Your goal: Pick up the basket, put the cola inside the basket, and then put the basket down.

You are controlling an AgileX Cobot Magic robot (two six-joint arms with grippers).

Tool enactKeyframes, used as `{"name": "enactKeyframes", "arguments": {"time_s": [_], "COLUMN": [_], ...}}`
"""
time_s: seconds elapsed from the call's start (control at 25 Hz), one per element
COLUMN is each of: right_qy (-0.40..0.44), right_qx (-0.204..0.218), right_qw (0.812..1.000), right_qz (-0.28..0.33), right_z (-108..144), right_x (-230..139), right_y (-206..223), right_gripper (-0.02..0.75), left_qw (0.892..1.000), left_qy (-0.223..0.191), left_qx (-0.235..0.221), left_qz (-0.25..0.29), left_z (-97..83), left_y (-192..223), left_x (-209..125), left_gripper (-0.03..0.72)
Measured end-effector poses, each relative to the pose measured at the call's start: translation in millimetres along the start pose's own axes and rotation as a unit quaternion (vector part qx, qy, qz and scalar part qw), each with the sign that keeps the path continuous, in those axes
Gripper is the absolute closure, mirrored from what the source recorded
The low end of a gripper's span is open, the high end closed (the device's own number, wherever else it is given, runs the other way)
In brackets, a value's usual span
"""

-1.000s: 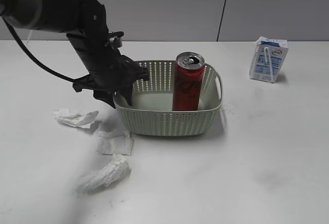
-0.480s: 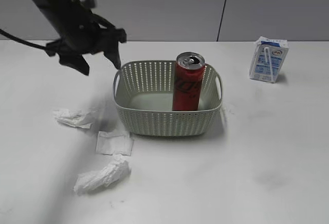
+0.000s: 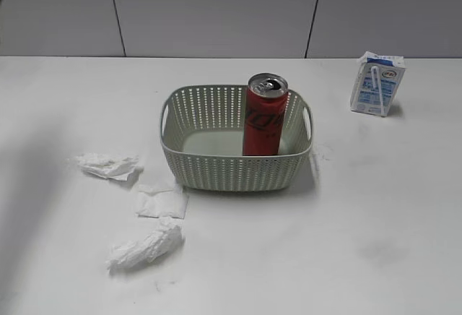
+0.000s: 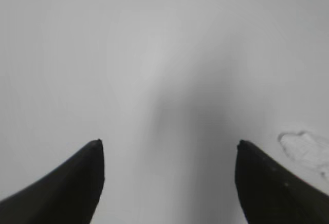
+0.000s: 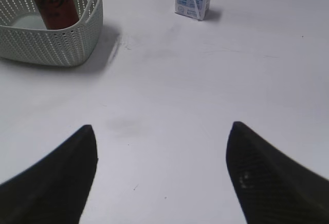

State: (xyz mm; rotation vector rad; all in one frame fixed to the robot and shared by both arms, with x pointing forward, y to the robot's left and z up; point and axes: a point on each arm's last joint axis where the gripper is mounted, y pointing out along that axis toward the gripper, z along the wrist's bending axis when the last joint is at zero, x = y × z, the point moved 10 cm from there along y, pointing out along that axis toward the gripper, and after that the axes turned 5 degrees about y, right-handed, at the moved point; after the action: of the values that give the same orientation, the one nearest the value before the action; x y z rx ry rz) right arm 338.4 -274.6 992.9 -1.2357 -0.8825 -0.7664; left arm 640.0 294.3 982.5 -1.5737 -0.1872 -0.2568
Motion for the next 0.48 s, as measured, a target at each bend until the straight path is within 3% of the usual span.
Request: {"name": "enactKeyframes", "arguments": {"time_s": [0.12, 0.28, 0.48], "right_qy": [0.0, 0.0, 0.0], "right_qx": [0.0, 0.0, 0.0], "right_qw": [1.0, 1.0, 1.0], "right_qz": [0.0, 0.0, 0.0], "right_z": [0.0, 0.0, 0.0], "right_x": [0.0, 0.0, 0.0], "right_y": [0.0, 0.0, 0.0], "right_gripper": [0.147, 0.147, 0.147], "left_qw": [1.0, 0.999, 0.999], "left_qy": [0.004, 0.015, 0.019], "left_qx": [0.002, -0.014, -0.024], "left_qz": [0.018, 0.04, -0.008], "left_z": [15.8, 6.6, -5.0], "left_y": [-5.2, -14.6, -33.2], "left_x": [-25.3, -76.6, -142.2], "left_gripper": [0.092, 0.093, 0.097]}}
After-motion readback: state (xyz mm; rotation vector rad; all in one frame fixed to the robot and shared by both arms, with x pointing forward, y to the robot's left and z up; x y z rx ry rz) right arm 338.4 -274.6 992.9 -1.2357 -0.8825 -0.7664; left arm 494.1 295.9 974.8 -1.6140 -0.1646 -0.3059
